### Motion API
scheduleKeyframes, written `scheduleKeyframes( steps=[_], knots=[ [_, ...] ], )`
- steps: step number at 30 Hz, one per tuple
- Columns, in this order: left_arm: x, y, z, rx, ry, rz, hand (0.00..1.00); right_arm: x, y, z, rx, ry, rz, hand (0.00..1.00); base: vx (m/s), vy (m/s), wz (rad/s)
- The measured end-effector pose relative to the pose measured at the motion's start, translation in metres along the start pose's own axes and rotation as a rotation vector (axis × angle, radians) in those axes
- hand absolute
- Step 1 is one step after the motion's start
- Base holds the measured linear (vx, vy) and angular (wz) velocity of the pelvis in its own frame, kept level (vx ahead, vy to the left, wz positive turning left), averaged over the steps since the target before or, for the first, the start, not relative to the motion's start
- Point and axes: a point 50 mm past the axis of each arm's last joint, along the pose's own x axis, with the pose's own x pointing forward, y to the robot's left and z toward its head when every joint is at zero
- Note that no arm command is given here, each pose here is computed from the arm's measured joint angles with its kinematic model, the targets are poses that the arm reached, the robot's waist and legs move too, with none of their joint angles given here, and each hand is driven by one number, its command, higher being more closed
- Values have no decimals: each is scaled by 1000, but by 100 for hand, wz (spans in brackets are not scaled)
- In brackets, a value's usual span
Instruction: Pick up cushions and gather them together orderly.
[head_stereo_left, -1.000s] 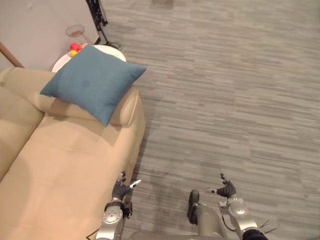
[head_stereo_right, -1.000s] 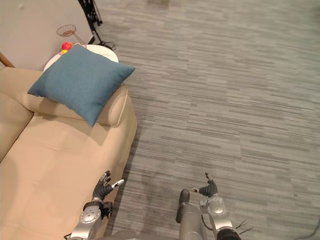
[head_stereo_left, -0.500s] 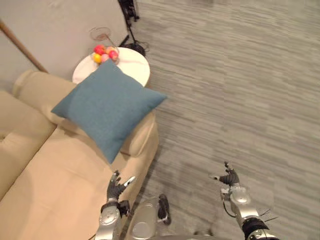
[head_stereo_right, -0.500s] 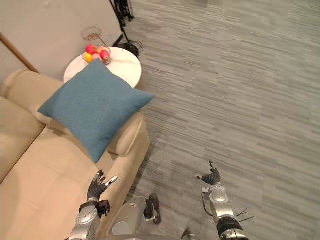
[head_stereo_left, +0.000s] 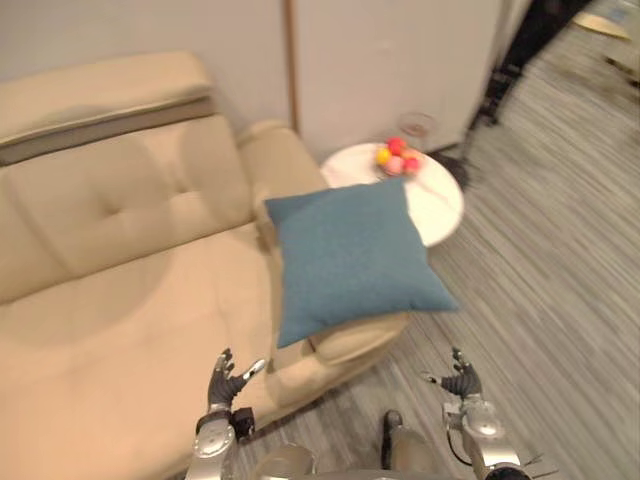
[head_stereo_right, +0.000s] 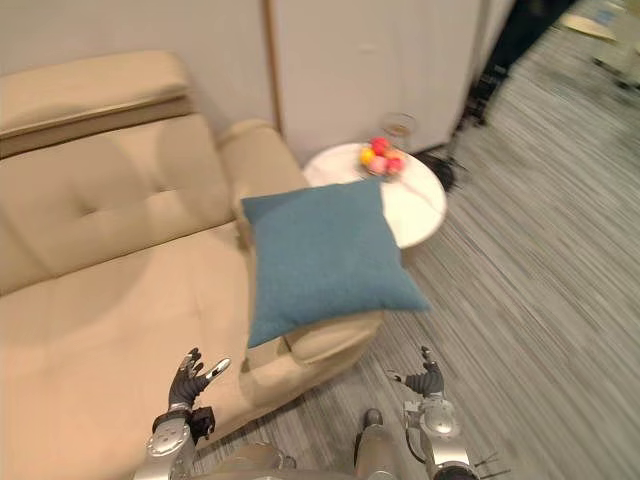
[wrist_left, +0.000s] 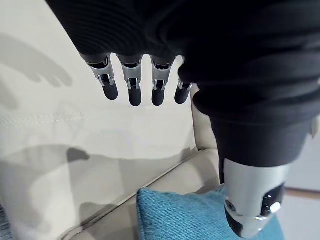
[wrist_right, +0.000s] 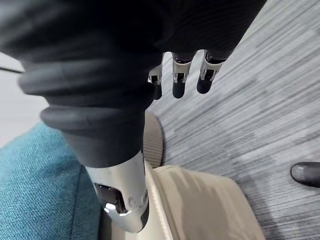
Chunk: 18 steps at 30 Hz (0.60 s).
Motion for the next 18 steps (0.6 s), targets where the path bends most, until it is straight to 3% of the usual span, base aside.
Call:
scheduleKeyframes(
  steps=[5, 10, 18],
  knots=[
    [1, -16, -1, -7, 8, -46, 0, 3, -1, 9, 61, -25, -21, 0, 196, -288, 60],
    [7, -30, 10, 29, -20, -106, 0, -1, -21, -8, 138, 36, -108, 0, 29, -83, 68],
    [18, 1, 24, 172, -72, -80, 0, -3, -40, 2, 178, -23, -191, 0, -67, 31, 14]
  ],
)
